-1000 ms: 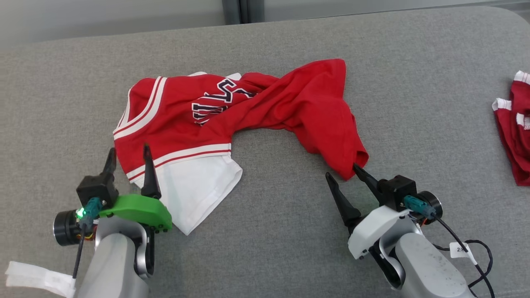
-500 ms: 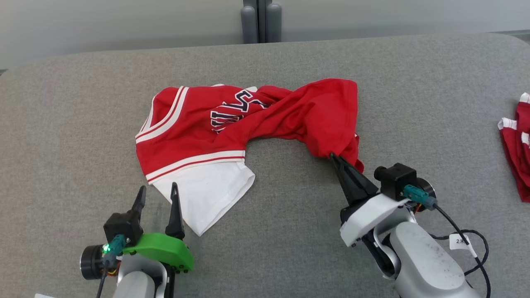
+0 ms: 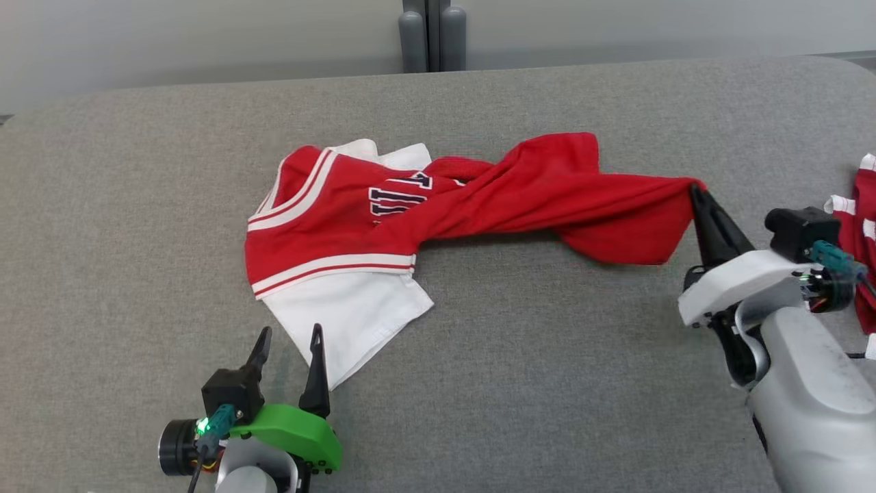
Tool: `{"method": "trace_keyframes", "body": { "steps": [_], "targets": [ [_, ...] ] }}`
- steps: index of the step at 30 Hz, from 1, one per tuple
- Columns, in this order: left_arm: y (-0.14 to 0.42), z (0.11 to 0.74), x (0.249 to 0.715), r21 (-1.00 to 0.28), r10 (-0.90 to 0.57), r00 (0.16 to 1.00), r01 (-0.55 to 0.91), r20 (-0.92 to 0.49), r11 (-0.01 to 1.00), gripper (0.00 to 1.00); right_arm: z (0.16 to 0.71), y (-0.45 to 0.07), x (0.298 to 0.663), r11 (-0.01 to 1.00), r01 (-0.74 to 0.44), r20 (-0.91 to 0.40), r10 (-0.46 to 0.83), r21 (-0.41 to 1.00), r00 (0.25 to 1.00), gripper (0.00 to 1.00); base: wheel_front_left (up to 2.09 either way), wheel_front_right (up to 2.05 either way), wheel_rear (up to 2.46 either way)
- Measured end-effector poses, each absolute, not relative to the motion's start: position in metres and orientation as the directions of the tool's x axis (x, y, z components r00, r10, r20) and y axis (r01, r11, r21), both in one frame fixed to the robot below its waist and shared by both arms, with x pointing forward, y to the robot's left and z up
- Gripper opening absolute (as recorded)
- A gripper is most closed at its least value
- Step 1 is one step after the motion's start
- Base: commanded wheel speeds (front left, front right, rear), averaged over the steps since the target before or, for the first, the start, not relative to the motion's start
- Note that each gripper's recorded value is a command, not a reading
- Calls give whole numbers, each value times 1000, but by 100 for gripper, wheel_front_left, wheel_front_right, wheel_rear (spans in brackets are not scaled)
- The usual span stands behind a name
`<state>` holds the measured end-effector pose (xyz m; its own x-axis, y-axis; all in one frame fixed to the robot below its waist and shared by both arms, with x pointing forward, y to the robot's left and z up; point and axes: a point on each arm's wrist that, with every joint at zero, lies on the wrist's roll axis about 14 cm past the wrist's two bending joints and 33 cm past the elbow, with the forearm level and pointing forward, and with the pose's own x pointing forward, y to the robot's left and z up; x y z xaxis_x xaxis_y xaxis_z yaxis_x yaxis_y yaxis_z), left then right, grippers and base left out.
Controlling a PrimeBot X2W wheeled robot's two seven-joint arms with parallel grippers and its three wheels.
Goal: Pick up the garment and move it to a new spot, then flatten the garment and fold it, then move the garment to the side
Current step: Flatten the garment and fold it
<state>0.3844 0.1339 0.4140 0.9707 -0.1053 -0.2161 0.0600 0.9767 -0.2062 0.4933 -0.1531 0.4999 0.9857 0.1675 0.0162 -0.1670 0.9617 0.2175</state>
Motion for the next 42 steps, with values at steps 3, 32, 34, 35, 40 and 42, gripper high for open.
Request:
{"method": "trace_keyframes", "body": {
  "steps": [3, 32, 34, 35, 40, 42],
  "targets": [
    [133, 412, 383, -208, -109, 969, 62, -224, 976, 100, 495, -174, 499, 981, -120, -13, 123, 153, 992, 100, 0, 0, 0],
    [121, 398, 381, -217, -138, 954, 81, -265, 973, 100, 414, -143, 440, 982, -165, -202, 181, 94, 962, 100, 0, 0, 0],
    [122, 397, 382, -217, -136, 954, 78, -267, 973, 100, 415, -141, 444, 981, -167, -197, 183, 97, 963, 100, 0, 0, 0],
    [123, 397, 382, -217, -135, 954, 77, -267, 973, 100, 415, -140, 446, 981, -168, -197, 185, 99, 963, 100, 0, 0, 0],
    [124, 397, 385, -215, -127, 956, 70, -265, 974, 100, 415, -137, 452, 979, -171, -194, 189, 107, 962, 100, 0, 0, 0],
    [125, 397, 386, -215, -124, 956, 67, -265, 974, 100, 419, -136, 456, 979, -172, -181, 189, 108, 965, 100, 0, 0, 0]
  ]
}}
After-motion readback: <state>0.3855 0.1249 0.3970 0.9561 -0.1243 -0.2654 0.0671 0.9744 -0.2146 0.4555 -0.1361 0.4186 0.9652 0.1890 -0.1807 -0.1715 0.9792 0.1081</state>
